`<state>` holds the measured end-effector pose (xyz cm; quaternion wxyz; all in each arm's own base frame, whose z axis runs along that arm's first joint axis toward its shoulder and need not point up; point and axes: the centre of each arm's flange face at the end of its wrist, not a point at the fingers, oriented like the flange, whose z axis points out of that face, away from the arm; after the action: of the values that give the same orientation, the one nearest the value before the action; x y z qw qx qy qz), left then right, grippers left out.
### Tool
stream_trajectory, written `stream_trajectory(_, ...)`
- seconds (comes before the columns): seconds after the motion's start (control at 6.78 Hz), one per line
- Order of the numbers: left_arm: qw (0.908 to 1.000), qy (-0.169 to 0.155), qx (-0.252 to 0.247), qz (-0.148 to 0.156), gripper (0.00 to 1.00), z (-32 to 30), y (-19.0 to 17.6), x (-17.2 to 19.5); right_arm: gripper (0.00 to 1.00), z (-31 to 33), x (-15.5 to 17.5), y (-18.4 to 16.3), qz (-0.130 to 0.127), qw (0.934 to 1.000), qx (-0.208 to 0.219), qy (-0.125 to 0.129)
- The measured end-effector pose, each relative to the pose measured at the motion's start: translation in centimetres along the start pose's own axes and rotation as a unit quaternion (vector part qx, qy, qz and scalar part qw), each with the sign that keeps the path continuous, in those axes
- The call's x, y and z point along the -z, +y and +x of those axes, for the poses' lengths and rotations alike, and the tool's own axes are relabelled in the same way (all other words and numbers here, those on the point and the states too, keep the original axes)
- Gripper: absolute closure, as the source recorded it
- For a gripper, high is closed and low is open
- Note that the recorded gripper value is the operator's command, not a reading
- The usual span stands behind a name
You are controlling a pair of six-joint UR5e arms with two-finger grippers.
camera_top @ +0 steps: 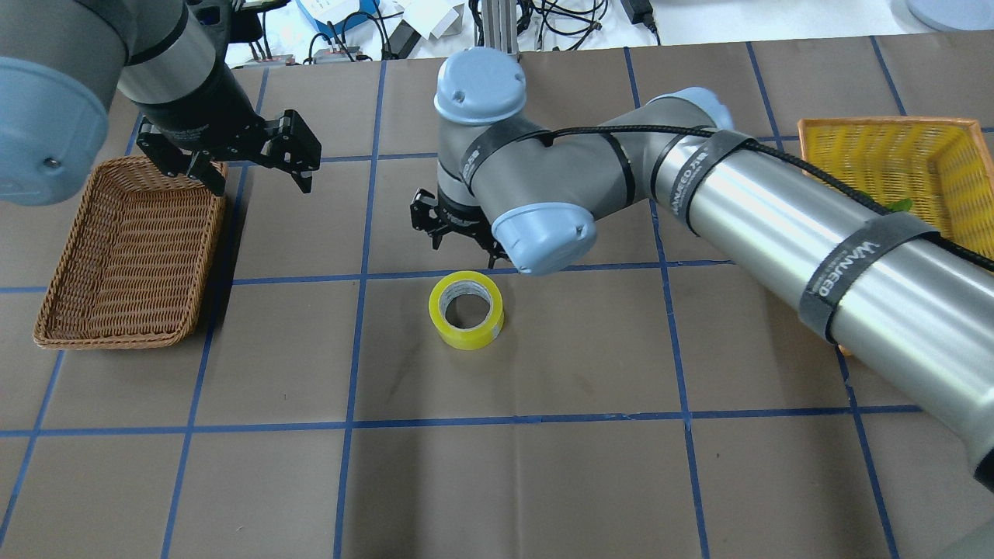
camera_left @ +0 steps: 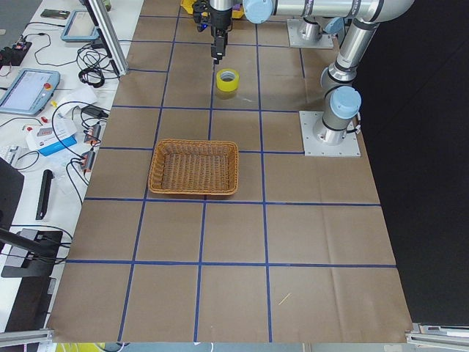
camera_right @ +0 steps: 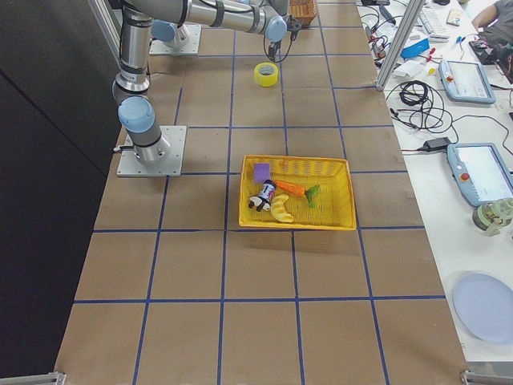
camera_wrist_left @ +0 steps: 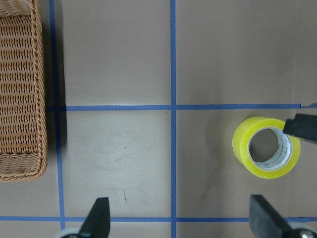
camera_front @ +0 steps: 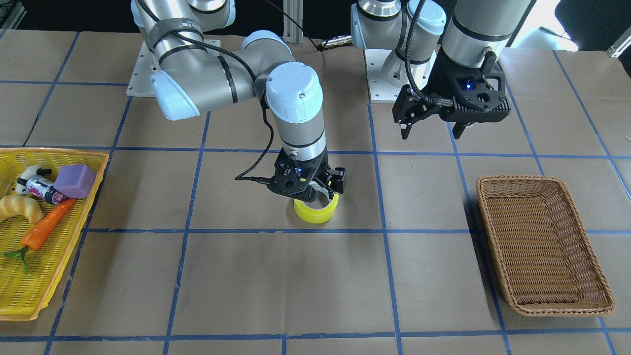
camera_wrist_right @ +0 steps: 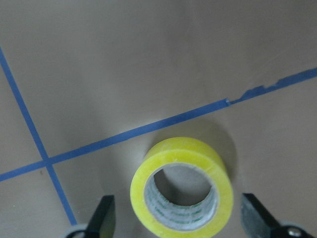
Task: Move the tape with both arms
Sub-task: 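Reach the left gripper to the tape roll while the right arm withdraws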
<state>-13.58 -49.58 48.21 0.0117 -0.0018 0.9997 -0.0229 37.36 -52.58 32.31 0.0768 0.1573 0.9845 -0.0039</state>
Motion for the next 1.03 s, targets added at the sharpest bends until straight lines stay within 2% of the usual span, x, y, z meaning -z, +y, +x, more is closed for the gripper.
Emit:
stream_trajectory(0.3,0.9993,0.015,0.002,-0.035,0.00,3.1,1.3,-4.1,0.00,10.5,9.1,-7.2,0.030,0.9985,0.040,0.022)
stream_trajectory(0.44,0.9987,0.018,-0.002,-0.048,0.00,5.4,2.6,-7.2,0.00,15.0,12.6,-8.6,0.034,0.9972,0.058,0.032)
stream_trajectory(0.59,0.9984,0.019,-0.012,-0.052,0.00,7.4,3.1,-11.7,0.00,17.5,14.5,-8.6,0.030,0.9959,0.074,0.042)
stream_trajectory(0.89,0.9983,0.024,-0.028,-0.045,0.00,10.3,2.1,-20.2,0.00,18.9,15.1,-8.2,0.018,0.9936,0.098,0.053)
stream_trajectory(1.03,0.9972,0.024,-0.041,-0.058,0.00,11.7,2.0,-23.5,0.00,19.0,15.0,-8.1,0.015,0.9930,0.103,0.055)
